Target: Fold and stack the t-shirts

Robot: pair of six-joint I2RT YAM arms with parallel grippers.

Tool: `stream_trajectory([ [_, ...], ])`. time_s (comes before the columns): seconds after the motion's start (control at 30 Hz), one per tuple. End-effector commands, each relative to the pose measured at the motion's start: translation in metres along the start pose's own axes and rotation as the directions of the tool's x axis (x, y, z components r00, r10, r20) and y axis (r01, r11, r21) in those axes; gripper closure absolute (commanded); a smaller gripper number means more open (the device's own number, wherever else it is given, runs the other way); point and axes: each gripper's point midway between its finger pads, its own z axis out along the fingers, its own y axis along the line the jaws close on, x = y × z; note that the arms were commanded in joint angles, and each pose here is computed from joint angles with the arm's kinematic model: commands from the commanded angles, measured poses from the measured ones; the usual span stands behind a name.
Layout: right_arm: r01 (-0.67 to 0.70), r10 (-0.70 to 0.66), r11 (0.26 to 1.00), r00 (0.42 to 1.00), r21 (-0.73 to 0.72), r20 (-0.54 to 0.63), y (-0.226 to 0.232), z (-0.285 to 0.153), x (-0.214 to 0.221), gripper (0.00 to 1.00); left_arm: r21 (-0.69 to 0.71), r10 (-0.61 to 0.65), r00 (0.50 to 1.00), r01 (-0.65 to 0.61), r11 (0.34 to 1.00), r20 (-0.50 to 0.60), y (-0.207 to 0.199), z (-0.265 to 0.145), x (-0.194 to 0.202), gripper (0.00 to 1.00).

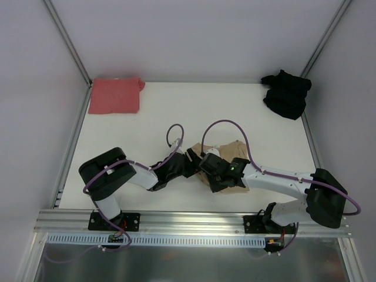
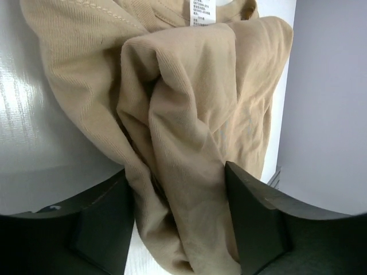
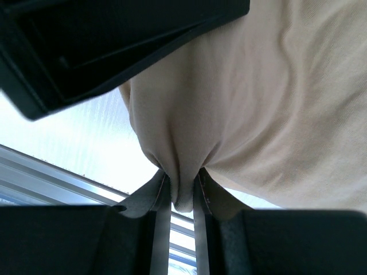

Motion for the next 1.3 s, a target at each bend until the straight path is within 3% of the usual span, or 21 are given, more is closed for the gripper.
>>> stream_trajectory([
  [0.0, -0.024, 0.025, 0.999, 0.999, -0.029, 0.021, 0.008, -0.006, -0.008, 0.89, 0.052, 0.019, 0.999, -0.021, 0.998, 0.036, -0.019, 0.008, -0.005, 0.43],
  [0.03, -0.024, 0.025, 0.999, 0.999, -0.029, 0.021, 0.009, -0.006, -0.007, 0.89, 0.051, 0.019, 0.999, -0.021, 0.998, 0.038, -0.019, 0.009, -0.005, 0.47],
  [0.37, -0.042, 0.043, 0.998, 0.999, -0.043, 0.02, 0.008, -0.005, -0.001, 0.89, 0.042, 0.035, 0.999, -0.037, 0.998, 0.035, -0.02, 0.017, -0.005, 0.48],
  [0.43, -0.047, 0.048, 0.998, 0.999, -0.047, 0.022, 0.008, -0.005, -0.001, 0.89, 0.043, 0.041, 0.998, -0.043, 0.998, 0.036, -0.021, 0.018, -0.005, 0.56],
  [0.47, -0.044, 0.045, 0.998, 0.999, -0.046, 0.019, 0.008, -0.005, 0.0, 0.89, 0.043, 0.043, 0.998, -0.044, 0.998, 0.036, -0.021, 0.018, -0.005, 0.68],
  [0.57, -0.045, 0.046, 0.998, 0.999, -0.048, 0.02, 0.008, -0.004, 0.0, 0.89, 0.038, 0.051, 0.998, -0.052, 0.998, 0.033, -0.022, 0.019, -0.005, 0.86],
  [0.6, -0.046, 0.047, 0.998, 0.999, -0.051, 0.021, 0.009, -0.004, 0.0, 0.89, 0.031, 0.057, 0.998, -0.058, 0.998, 0.032, -0.021, 0.019, -0.005, 1.0],
  [0.63, -0.044, 0.045, 0.998, 0.999, -0.052, 0.019, 0.009, -0.004, 0.0, 0.89, 0.018, 0.062, 0.998, -0.062, 0.998, 0.025, -0.02, 0.02, -0.004, 1.0],
  [0.73, -0.049, 0.05, 0.998, 0.998, -0.044, 0.027, 0.007, -0.003, 0.0, 0.53, 0.005, 0.082, 0.996, -0.082, 0.997, 0.02, -0.019, 0.019, -0.005, 1.0],
  [0.77, -0.051, 0.053, 0.998, 0.998, -0.046, 0.031, 0.007, -0.005, -0.001, 0.01, 0.003, 0.086, 0.996, -0.087, 0.996, 0.023, -0.021, 0.018, -0.006, 1.0],
  [1.07, -0.065, 0.072, 0.996, 0.988, -0.056, 0.136, -0.003, -0.045, -0.017, 0.01, -0.09, 0.211, 0.977, -0.209, 0.974, 0.014, -0.021, 0.01, -0.018, 1.0],
  [1.27, -0.087, 0.1, 0.995, 0.952, -0.058, 0.29, -0.024, -0.095, -0.032, 0.0, -0.174, 0.293, 0.956, -0.288, 0.942, 0.007, -0.013, -0.001, -0.031, 1.0],
])
